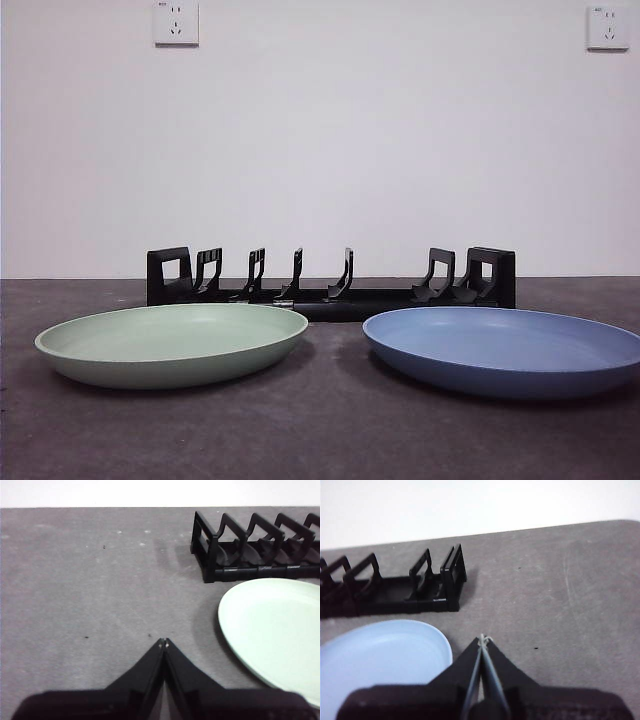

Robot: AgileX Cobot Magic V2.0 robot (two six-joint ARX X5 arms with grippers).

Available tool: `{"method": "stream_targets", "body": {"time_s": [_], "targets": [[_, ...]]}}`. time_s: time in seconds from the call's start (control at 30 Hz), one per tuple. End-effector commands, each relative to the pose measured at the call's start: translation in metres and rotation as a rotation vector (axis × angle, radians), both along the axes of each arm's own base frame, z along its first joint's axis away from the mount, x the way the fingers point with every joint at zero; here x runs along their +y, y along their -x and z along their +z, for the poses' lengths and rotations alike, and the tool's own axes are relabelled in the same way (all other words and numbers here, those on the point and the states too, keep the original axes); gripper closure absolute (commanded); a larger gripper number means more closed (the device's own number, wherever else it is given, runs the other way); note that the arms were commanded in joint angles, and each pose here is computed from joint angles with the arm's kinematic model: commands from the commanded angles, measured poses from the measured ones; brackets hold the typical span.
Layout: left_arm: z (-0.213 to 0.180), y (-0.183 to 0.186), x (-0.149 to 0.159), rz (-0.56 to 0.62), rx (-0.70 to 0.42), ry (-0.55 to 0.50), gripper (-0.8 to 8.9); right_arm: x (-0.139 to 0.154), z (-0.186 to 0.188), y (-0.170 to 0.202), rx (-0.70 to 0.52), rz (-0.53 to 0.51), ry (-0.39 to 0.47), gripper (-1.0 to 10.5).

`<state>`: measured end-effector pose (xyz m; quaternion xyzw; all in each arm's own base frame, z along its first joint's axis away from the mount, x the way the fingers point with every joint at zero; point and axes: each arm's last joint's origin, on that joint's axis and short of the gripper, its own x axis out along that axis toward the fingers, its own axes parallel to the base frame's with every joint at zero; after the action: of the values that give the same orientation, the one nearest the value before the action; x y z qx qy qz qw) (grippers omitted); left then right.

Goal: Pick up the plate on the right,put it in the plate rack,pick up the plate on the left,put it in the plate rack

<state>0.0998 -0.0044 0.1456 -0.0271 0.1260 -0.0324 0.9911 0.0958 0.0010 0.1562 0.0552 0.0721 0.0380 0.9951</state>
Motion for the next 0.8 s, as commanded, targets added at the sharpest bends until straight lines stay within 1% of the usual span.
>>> {"method": "stream_targets", "body": {"time_s": [0.03,0.07,0.13,0.27,0.4,0.5,0.67,0.8], "targets": [[0.004,0.000,-0.001,-0.021,-0.001,0.078,8.21,0.000,0.004,0.000,-0.019,-0.017,-0.132,9.6],[0.007,0.000,-0.001,-0.038,-0.008,0.093,8.21,0.000,0.007,0.000,-0.034,-0.019,-0.158,9.6],[0.017,0.001,-0.002,-0.066,-0.020,0.122,8.21,0.000,0.017,0.002,-0.059,-0.019,-0.181,9.6],[0.042,0.001,-0.003,-0.086,-0.017,0.172,8.21,0.000,0.045,0.005,-0.106,-0.014,-0.183,9.6],[0.070,0.000,-0.005,-0.137,-0.013,0.192,8.21,0.001,0.075,0.005,-0.101,0.024,-0.182,9.6],[0.092,-0.002,-0.007,-0.200,0.001,0.206,8.21,0.003,0.098,0.002,-0.059,0.078,-0.175,9.6],[0.129,-0.005,-0.011,-0.332,0.038,0.228,8.21,0.006,0.137,-0.004,0.047,0.195,-0.113,9.6],[0.155,-0.005,-0.012,-0.407,0.064,0.208,8.21,0.007,0.166,-0.005,0.121,0.262,-0.060,9.6]]}}
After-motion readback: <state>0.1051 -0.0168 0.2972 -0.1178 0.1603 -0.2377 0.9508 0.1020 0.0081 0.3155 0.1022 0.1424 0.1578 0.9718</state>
